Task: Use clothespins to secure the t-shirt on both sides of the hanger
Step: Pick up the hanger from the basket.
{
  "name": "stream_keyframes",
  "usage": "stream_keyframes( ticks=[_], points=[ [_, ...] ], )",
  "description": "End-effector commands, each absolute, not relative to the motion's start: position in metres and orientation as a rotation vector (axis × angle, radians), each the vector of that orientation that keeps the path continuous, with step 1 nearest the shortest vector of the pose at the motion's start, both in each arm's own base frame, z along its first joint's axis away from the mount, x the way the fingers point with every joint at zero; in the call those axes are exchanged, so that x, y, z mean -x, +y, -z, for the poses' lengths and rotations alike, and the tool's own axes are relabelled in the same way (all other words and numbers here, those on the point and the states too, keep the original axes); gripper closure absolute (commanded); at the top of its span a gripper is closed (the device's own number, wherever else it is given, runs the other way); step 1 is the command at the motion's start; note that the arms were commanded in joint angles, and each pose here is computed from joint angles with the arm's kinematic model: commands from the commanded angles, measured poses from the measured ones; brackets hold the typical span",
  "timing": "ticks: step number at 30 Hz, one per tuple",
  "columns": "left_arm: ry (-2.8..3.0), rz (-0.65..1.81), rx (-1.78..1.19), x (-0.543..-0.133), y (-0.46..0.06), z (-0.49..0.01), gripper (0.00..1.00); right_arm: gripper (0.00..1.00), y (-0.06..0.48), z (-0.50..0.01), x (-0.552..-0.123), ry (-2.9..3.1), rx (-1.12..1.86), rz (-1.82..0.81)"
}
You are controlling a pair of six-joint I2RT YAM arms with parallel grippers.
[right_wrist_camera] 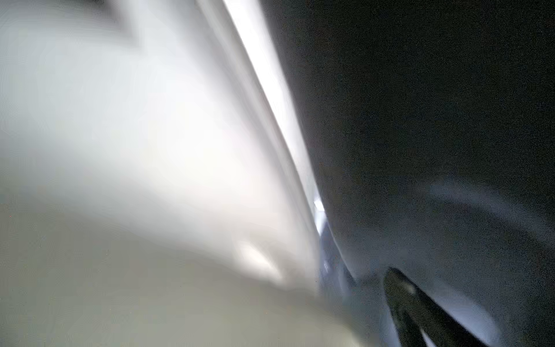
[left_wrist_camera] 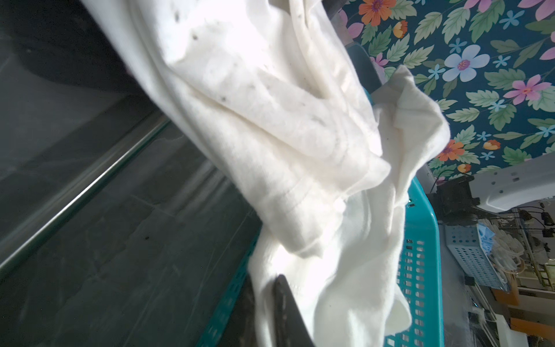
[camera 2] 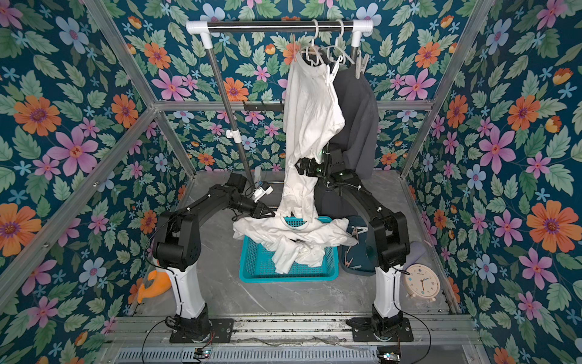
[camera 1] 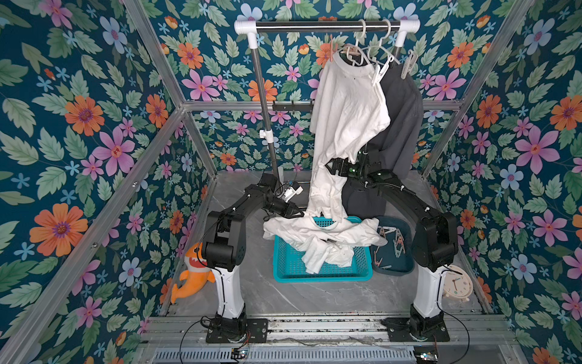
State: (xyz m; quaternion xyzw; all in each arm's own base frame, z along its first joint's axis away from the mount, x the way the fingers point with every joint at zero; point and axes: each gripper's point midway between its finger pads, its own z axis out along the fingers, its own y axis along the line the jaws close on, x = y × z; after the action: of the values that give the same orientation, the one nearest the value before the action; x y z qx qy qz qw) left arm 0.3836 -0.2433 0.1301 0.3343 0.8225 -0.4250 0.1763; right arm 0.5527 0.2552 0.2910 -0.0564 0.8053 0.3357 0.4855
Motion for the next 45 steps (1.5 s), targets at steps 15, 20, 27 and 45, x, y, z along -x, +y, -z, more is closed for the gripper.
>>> stream_keyframes(
  ticks=[15,20,27,45],
  points=[
    [2.296,1.088,-0.927,-0.377,-0.242,-0.156,1.00,0.51,0.273,-0.329,-0.563,1.831,0.196,-0.841],
    [2.299,1.030,-0.934,-0.370,-0.241,-0.161,1.00,0.87,0.271,-0.372,-0.571,1.725,0.211,-0.802],
    [2.277,0.987,-0.934,-0.359,-0.244,-0.165,1.00,1.00,0.264,-0.436,-0.573,1.509,0.215,-0.766],
    [2.109,0.672,-0.879,-0.364,-0.221,-0.204,1.00,0.10,0.238,-0.364,-0.551,1.867,0.137,-0.625]
  ],
)
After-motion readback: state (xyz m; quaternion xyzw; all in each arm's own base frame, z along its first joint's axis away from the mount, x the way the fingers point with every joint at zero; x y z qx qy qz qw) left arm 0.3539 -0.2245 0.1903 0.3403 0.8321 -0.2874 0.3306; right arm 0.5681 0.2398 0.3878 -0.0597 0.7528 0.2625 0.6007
